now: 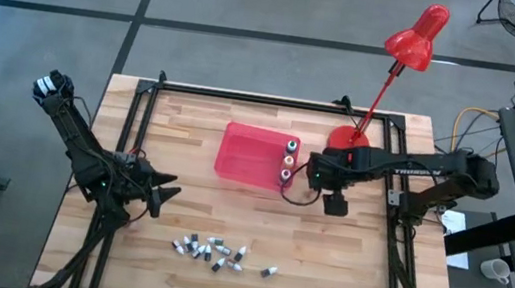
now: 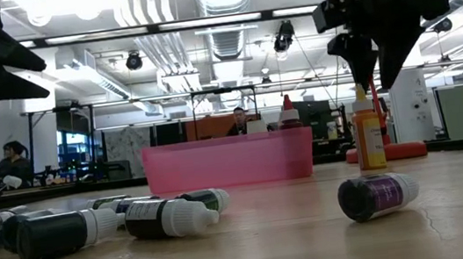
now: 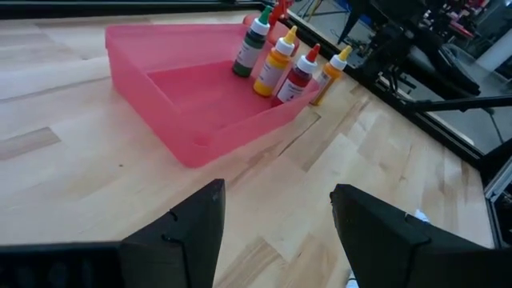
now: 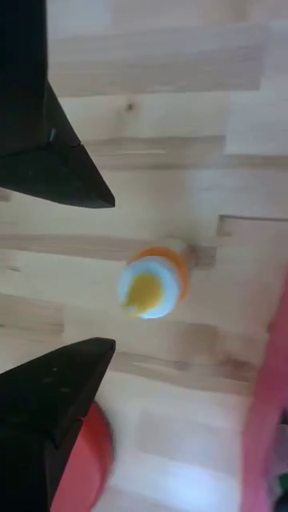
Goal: Pick & Place food coloring
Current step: Put the big yellow food coloring bottle into the pink bin
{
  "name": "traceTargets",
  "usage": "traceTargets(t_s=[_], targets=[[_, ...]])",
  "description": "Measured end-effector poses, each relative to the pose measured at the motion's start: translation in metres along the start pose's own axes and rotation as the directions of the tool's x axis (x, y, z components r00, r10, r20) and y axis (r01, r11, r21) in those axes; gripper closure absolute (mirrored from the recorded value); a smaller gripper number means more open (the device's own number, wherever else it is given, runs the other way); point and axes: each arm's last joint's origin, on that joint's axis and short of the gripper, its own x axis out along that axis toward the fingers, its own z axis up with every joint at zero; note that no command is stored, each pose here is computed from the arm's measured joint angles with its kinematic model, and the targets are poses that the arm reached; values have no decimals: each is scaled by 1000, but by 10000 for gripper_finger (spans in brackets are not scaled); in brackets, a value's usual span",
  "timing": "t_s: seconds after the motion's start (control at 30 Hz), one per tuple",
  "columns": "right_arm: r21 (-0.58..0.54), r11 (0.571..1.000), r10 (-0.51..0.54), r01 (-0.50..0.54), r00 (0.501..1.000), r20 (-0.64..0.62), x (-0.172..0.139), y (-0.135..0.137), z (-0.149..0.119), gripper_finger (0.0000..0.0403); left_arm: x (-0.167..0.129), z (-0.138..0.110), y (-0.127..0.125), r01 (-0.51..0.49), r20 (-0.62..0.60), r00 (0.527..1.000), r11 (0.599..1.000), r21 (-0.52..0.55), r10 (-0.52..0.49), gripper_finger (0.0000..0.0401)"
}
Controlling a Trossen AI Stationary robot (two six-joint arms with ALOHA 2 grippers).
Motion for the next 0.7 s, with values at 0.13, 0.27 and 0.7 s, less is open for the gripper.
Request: traceTargets(t_s=[0.13,0.27,0.7], targets=[[2,1000,-4,4,999,47,2,0,4,124,0,1,0,-4,16,1000,1000,0,4,199],[-1,1000,-5,5,998,59,7,0,3,127,1,2,1,-16,52,999,1000,-1,16,199],[53,997,-53,49,996,70,21,0,0,164,2,3,1,-21,57,998,1000,-5,21,199]])
